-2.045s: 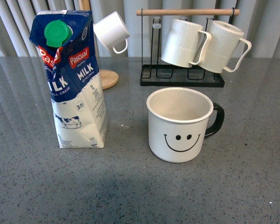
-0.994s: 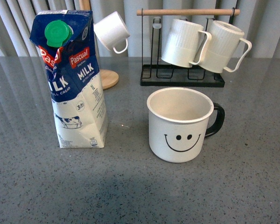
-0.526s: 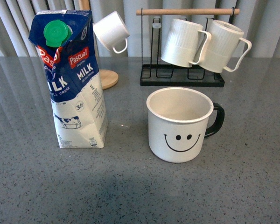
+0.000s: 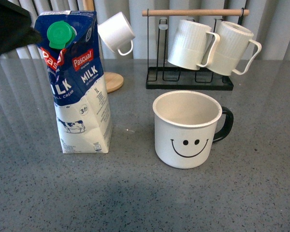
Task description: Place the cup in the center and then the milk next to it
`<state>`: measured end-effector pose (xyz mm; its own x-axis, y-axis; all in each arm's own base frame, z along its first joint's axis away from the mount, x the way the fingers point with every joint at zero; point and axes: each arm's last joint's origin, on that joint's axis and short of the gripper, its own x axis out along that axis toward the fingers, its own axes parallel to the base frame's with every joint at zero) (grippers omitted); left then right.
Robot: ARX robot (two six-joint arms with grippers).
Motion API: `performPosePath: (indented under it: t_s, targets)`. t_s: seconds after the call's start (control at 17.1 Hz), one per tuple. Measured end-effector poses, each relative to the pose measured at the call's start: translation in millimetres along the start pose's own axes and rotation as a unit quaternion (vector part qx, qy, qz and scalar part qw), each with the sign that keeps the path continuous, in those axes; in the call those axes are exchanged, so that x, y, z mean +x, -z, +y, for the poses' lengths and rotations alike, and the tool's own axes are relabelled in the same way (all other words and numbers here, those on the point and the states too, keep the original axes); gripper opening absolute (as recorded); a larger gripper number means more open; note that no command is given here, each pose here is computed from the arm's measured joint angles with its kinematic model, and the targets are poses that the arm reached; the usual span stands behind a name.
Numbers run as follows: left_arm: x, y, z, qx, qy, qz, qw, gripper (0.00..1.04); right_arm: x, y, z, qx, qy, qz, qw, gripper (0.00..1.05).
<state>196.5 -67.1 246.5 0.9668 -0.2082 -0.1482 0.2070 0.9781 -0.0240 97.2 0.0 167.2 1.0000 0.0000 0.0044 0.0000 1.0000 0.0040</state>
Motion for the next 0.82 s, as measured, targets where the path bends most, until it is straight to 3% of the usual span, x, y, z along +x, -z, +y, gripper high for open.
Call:
performPosePath:
  t_s: [0.23,0.41,0.7,0.82]
  targets:
    - [44.0,-0.8,-11.9,0.006,0.010,0.038,0.999,0.98,0.0,0.0,0.0,0.000,0.000,0.000,1.000,0.98]
    - [63.5,11.7,-12.9,-0.001,-0.012,0.073,0.997,0.98,0.0,0.0,0.0,0.000,0.000,0.000,1.000,0.98]
    - [80.2,8.9,-14.9,-0.028,-0.030,0.055,0.998,0.98,0.0,0.0,0.0,0.000,0.000,0.000,1.000,0.98]
    - [80.9,8.1,-14.9,-0.028,-0.032,0.050,0.998,0.76,0.0,0.0,0.0,0.000,0.000,0.000,1.000,0.98]
